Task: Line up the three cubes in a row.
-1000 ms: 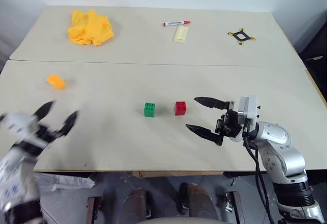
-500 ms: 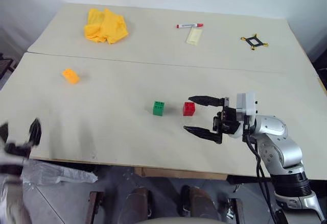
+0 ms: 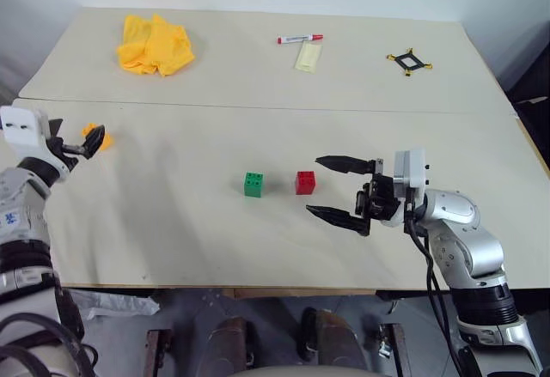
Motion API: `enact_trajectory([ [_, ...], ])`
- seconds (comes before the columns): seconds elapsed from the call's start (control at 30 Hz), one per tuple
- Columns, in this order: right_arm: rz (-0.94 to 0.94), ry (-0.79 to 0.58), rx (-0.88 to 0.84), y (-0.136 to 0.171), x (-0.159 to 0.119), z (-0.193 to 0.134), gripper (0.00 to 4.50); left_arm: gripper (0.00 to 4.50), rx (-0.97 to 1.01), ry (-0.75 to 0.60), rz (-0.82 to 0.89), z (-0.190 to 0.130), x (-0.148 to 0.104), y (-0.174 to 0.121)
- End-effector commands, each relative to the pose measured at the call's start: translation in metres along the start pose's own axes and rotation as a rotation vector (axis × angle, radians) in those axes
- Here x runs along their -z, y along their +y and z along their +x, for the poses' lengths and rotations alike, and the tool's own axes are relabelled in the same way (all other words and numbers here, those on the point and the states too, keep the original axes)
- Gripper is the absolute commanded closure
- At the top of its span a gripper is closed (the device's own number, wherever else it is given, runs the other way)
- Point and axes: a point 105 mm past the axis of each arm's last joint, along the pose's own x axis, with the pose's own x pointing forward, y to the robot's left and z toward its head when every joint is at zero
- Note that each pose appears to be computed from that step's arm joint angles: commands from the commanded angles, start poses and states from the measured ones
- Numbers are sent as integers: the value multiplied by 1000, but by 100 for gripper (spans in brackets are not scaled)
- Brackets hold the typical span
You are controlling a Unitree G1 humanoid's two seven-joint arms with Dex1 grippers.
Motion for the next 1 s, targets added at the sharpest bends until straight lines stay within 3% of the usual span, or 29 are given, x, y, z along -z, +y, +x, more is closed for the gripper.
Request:
enact_trajectory([
  [0.03,-34,-19,19,3,-8,-3,0,5,-28,9,30,9,0,1],
  [0.23,-17,-11,48,7,-5,-7,0,5,-20,5,10,22,10,-20],
  [0.4,-5,-5,51,7,-2,-9,0,5,-228,54,-25,26,25,-13],
  [0.7,21,-9,55,5,1,-9,0,5,-317,52,-166,33,30,-61],
  [1.0,40,-5,47,6,5,-10,0,5,-373,63,-204,38,29,-61],
])
